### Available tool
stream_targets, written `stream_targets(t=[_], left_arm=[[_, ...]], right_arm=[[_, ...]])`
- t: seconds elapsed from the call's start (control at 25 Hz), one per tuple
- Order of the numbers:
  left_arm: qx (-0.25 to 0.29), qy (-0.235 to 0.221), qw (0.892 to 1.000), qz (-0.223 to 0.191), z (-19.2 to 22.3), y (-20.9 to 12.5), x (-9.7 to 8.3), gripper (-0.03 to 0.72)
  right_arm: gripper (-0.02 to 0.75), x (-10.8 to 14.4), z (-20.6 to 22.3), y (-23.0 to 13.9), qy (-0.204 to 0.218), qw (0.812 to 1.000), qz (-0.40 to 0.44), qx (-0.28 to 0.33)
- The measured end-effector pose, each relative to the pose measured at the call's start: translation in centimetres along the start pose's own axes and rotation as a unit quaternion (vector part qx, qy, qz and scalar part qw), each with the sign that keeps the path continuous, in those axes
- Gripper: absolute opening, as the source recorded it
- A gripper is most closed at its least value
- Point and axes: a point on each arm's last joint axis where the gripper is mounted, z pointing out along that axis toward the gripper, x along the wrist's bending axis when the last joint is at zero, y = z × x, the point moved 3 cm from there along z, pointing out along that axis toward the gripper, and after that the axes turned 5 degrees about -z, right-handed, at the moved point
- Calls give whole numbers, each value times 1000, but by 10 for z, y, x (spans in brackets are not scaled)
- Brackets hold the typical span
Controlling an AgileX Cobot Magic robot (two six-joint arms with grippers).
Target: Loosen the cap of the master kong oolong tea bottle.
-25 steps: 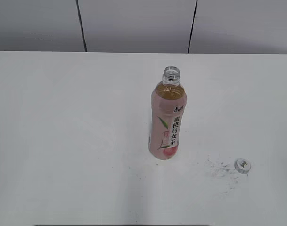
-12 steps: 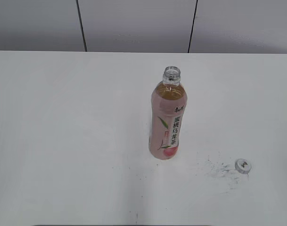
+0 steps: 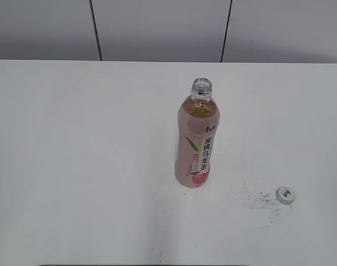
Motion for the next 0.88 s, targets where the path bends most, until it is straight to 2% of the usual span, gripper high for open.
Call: stream_targets(t=[0.4, 0.64, 0.88], left_arm=[[0, 0, 1000, 0, 0, 0, 0, 241], [0, 0, 1000, 0, 0, 0, 0, 241], [0, 0, 1000, 0, 0, 0, 0, 241]], right_arm=[[519, 0, 0, 0, 1, 1000, -2, 0], [519, 9, 0, 1, 38, 999, -37, -7], [519, 10, -1, 1, 40, 999, -23, -7]])
